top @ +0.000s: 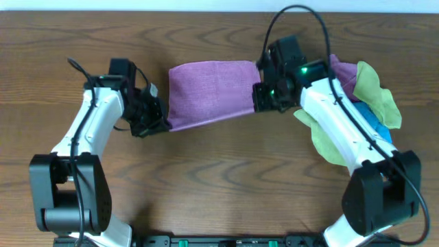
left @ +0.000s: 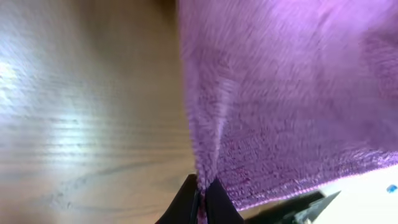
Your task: Fold the cloth
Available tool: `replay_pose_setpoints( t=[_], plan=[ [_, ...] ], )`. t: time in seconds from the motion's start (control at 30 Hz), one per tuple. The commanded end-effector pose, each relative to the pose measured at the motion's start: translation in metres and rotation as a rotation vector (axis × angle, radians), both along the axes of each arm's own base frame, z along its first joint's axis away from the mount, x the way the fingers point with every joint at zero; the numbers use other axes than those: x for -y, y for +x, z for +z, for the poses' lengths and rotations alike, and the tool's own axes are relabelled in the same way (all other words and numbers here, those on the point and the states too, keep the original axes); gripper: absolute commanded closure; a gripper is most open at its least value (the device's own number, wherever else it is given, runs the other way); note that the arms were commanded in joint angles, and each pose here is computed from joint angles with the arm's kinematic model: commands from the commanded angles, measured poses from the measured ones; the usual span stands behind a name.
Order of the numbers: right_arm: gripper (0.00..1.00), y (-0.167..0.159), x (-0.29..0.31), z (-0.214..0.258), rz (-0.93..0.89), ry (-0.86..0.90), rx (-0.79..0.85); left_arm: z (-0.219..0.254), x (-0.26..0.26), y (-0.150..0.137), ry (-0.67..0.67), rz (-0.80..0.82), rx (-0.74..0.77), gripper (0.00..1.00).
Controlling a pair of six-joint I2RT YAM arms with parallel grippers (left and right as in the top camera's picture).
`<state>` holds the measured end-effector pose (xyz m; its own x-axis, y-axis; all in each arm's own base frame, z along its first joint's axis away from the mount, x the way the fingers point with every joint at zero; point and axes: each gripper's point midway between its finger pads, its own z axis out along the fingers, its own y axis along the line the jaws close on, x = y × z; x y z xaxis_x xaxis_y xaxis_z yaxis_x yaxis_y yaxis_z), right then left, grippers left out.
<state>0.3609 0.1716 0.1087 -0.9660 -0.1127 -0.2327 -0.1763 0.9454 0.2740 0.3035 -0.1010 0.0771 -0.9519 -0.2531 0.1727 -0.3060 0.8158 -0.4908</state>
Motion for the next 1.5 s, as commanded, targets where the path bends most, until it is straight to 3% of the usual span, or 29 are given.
replay_pose_setpoints(
  t=[0.0, 0.2, 0.4, 0.67, 0.9, 1.47],
  plan=[
    [0.98, -0.020, -0.002, -0.020, 0.007, -0.035, -0.057, -0.008, 0.007, -0.016, 0.000, -0.054, -0.024, 0.94],
    [0.99, -0.053, -0.003, -0.047, 0.013, -0.112, -0.130, -0.018, 0.021, -0.038, 0.009, -0.112, -0.075, 0.94],
    [0.99, -0.026, 0.005, -0.042, -0.030, -0.137, -0.016, -0.016, 0.014, -0.025, 0.037, -0.053, -0.033, 0.94],
    [0.99, 0.035, 0.000, -0.021, -0.052, -0.131, 0.259, 0.008, 0.011, 0.040, 0.007, 0.140, 0.195, 0.94],
    [0.99, 0.084, 0.002, -0.002, -0.095, -0.158, 0.478, 0.013, -0.009, 0.085, 0.120, 0.281, 0.351, 0.94],
    [0.99, 0.132, 0.016, -0.041, -0.100, -0.201, 0.571, -0.025, -0.009, 0.154, 0.086, 0.410, 0.475, 0.94]
  ],
)
